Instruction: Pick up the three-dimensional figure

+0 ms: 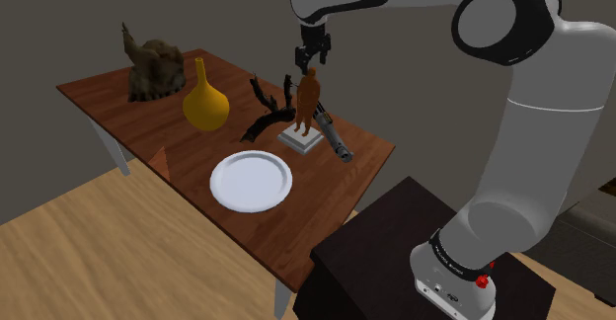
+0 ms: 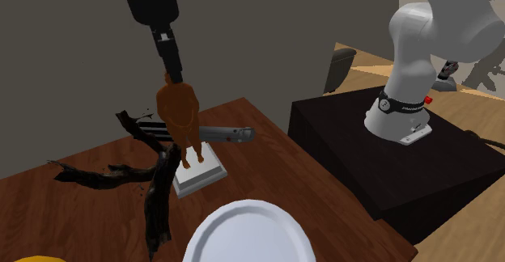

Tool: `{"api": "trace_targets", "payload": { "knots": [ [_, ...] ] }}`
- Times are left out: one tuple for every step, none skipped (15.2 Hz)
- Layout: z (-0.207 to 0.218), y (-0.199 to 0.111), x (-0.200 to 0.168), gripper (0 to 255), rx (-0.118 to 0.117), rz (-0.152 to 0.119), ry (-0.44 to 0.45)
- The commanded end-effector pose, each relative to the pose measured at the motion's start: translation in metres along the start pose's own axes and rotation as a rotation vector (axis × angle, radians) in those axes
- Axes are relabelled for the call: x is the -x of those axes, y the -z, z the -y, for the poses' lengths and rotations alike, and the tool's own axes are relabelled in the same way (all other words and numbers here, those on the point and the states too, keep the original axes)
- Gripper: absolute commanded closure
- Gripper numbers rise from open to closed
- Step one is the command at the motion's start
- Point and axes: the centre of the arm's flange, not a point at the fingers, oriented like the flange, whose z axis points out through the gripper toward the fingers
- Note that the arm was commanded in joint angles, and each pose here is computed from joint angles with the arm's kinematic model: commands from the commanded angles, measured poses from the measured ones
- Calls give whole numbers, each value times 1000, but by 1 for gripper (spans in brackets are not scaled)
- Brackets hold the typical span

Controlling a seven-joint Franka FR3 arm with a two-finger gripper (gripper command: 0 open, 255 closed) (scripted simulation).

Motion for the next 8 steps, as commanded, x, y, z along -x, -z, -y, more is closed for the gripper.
{"api": "trace_targets", "payload": {
  "knots": [
    [1,-11,-3,0,2,0,1],
    [3,-16,-3,0,2,0,1],
    [4,-21,-3,0,2,0,1],
    [5,-26,-4,0,2,0,1],
    [6,-32,-4,0,2,0,1],
    [7,-34,-4,0,2,0,1],
    [7,-34,-4,0,2,0,1],
    [7,-36,-4,255,2,0,1]
  ]
}}
